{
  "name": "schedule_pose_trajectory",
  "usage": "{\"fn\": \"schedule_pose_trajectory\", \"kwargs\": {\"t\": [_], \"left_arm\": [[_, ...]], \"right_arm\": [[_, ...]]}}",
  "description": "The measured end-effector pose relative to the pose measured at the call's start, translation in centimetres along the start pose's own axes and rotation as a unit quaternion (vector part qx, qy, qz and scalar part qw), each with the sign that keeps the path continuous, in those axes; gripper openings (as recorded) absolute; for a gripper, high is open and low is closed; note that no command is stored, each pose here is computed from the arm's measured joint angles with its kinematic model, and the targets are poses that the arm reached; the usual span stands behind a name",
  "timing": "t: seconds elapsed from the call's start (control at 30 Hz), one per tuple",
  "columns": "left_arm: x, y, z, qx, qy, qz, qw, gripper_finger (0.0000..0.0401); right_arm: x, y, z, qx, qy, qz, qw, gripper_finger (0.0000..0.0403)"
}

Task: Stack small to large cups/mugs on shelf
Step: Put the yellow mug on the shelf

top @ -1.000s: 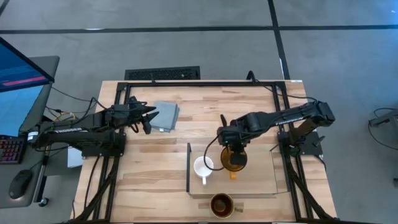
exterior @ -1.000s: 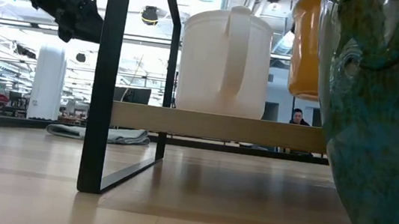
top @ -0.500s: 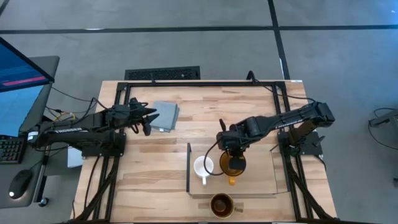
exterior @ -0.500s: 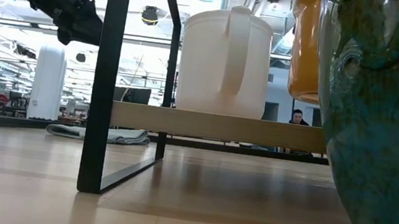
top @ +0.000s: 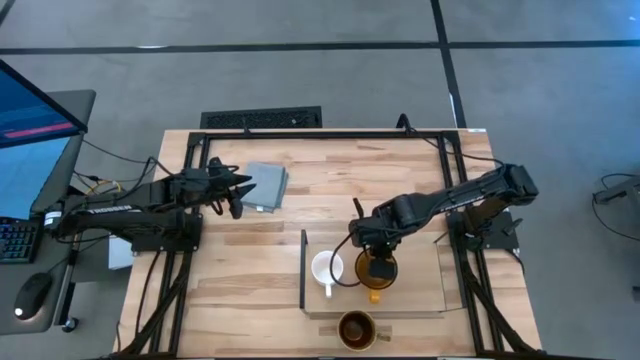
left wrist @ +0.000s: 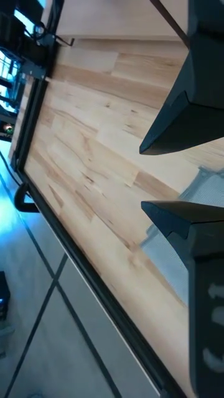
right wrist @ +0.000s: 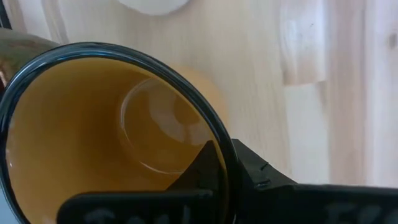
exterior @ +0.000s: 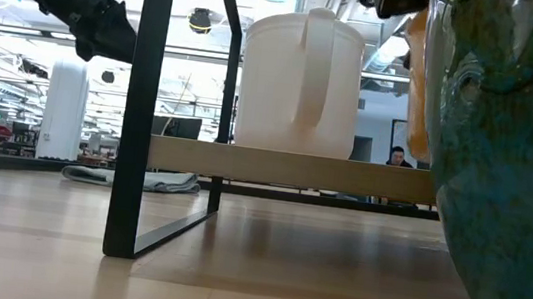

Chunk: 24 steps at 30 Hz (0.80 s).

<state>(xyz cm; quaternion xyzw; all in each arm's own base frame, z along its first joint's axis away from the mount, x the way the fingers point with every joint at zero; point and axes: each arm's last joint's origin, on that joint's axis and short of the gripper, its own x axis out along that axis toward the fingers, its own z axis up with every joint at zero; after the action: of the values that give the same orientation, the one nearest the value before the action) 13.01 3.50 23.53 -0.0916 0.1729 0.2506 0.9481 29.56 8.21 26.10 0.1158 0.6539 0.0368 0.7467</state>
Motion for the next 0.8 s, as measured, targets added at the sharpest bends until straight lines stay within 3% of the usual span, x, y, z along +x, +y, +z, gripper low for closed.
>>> {"fn": "schedule_pose_trajectory", "kwargs": {"t": [0.8], "left_arm": [[0.0,0.0,-0.1,-0.011,0.004,0.000,1.000,0.0121]], "right_arm": [[1.5,-0.4,-0.2,0.001,-0.002,0.036,0.999,0.0029]]}}
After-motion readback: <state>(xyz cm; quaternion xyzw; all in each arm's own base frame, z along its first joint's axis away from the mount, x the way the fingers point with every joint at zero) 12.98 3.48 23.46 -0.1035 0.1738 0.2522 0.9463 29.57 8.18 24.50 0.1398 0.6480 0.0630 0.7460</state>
